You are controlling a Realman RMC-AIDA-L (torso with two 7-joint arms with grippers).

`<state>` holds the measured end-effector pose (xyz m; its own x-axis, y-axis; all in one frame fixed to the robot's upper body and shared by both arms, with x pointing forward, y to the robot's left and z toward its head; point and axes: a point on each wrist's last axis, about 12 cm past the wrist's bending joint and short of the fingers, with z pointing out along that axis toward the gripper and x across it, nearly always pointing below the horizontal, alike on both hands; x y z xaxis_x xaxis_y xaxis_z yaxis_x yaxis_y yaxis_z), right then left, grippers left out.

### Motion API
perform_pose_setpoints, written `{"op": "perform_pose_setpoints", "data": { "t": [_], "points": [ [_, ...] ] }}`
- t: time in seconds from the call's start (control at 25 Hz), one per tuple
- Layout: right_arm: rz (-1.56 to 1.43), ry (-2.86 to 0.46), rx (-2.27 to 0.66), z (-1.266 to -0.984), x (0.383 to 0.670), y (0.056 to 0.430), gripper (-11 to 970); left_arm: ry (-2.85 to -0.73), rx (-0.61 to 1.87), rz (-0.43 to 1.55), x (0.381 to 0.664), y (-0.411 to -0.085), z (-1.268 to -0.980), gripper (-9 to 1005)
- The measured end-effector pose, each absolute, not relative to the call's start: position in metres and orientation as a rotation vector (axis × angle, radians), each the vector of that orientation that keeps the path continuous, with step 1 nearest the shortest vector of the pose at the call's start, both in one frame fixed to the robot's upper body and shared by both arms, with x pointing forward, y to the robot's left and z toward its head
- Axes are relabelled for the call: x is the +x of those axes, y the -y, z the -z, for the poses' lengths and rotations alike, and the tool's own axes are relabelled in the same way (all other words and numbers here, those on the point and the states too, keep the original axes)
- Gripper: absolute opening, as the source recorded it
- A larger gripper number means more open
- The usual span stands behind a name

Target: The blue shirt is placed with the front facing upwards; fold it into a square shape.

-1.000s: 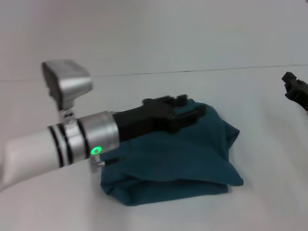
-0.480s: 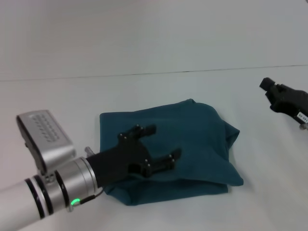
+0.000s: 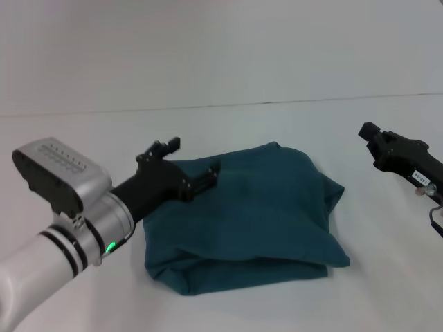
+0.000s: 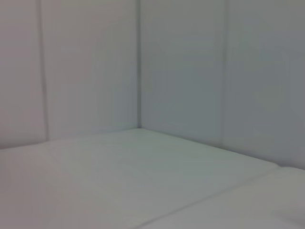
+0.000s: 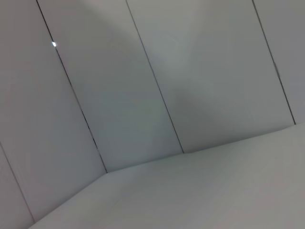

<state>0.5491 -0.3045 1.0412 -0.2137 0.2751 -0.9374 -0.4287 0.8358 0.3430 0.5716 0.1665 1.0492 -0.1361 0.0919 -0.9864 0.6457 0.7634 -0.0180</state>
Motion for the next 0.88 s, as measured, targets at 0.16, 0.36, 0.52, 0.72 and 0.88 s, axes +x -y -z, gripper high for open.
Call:
{"op": "perform_pose_setpoints", "data": {
  "t": [0.16,0.36,0.52,0.72,0.88],
  "points": [
    [-0.653,-1.668,-0.118,-1.04,0.549,0.303,118,-1.714,0.636,0.51,0.577,-0.162,-1.038,905],
    [-0.655,-1.674,-0.112,-1.039,0.547,0.303,121,-1.758,0.7,0.497,0.571,-0.162,-1.025,903],
    [-0.648,-1.684,-0.105,-1.037,0.546,0.304,123,-1.782,0.71,0.504,0.558,-0.167,-1.015,903],
    [-0.648,-1.687,-0.103,-1.036,0.545,0.305,126,-1.769,0.745,0.555,0.533,-0.166,-1.005,902],
    [-0.652,-1.692,-0.103,-1.035,0.544,0.304,128,-1.754,0.775,0.6,0.514,-0.164,-0.999,902]
  ]
}}
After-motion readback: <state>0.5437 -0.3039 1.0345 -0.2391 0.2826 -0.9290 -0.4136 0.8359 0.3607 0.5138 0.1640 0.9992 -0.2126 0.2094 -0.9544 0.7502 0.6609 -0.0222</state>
